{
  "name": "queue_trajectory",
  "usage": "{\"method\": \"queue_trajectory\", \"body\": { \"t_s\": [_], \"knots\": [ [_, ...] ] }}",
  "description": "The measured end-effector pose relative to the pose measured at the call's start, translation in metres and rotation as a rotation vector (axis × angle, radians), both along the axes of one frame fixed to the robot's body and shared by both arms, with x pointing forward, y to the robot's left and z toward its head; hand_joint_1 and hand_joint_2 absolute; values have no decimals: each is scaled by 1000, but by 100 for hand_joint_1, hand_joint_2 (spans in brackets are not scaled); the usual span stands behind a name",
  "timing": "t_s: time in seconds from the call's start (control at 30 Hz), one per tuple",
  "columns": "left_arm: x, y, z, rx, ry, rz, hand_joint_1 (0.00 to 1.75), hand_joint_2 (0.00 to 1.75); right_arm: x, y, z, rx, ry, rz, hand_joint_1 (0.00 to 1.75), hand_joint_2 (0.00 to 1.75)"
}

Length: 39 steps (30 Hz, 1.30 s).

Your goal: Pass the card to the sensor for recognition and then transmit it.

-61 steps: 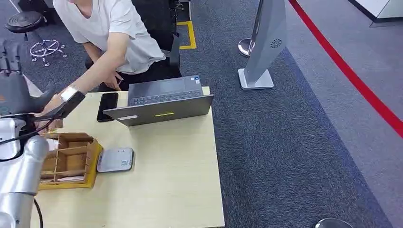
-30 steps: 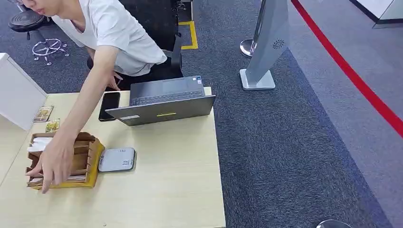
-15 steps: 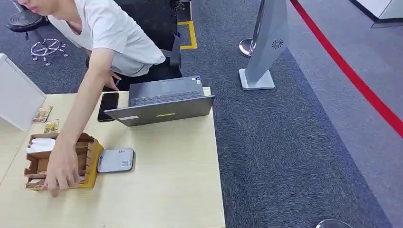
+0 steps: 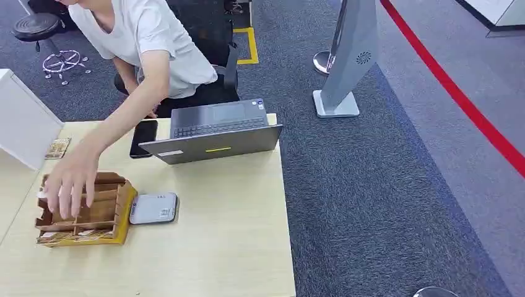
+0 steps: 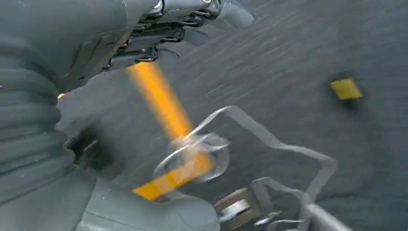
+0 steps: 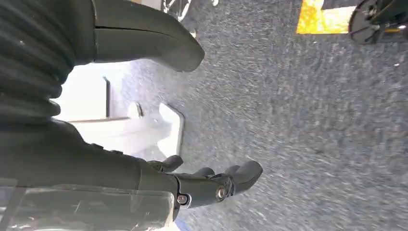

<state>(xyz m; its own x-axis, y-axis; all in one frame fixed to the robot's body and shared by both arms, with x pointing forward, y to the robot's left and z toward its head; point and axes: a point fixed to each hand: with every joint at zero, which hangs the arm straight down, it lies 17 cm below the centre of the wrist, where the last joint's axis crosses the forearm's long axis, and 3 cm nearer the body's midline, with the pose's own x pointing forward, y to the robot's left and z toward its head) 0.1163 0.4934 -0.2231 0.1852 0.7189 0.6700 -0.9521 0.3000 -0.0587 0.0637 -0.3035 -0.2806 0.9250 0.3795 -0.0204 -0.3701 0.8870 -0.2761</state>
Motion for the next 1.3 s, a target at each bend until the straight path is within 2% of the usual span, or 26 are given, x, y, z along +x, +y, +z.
{"method": "queue_trajectory", "body": {
  "t_s": [0.03, 0.07, 0.2, 0.23, 0.37, 0.53, 1.3],
  "knots": [
    [-5, -22, -10, -61, 18, 24, 0, 175, 1, 1, 0, 6, -5, 16, 0, 175],
    [-9, -35, -17, -102, 37, 42, 0, 0, 1, 3, 0, 10, -6, 29, 0, 175],
    [-18, -106, -39, -271, 103, 21, 0, 0, 0, 7, -1, 26, 2, 76, 0, 175],
    [-17, -114, -40, -290, 111, 9, 0, 175, -2, 7, -1, 28, 7, 84, 0, 175],
    [-20, -154, -48, -385, 172, -51, 0, 175, -3, 8, -1, 38, 12, 122, 0, 175],
    [-23, -180, -52, -435, 204, -77, 0, 175, -3, 9, -1, 38, 8, 147, 0, 175],
    [-22, -190, -52, -445, 205, -94, 0, 175, -2, 8, -1, 35, 6, 161, 0, 175]
  ]
}}
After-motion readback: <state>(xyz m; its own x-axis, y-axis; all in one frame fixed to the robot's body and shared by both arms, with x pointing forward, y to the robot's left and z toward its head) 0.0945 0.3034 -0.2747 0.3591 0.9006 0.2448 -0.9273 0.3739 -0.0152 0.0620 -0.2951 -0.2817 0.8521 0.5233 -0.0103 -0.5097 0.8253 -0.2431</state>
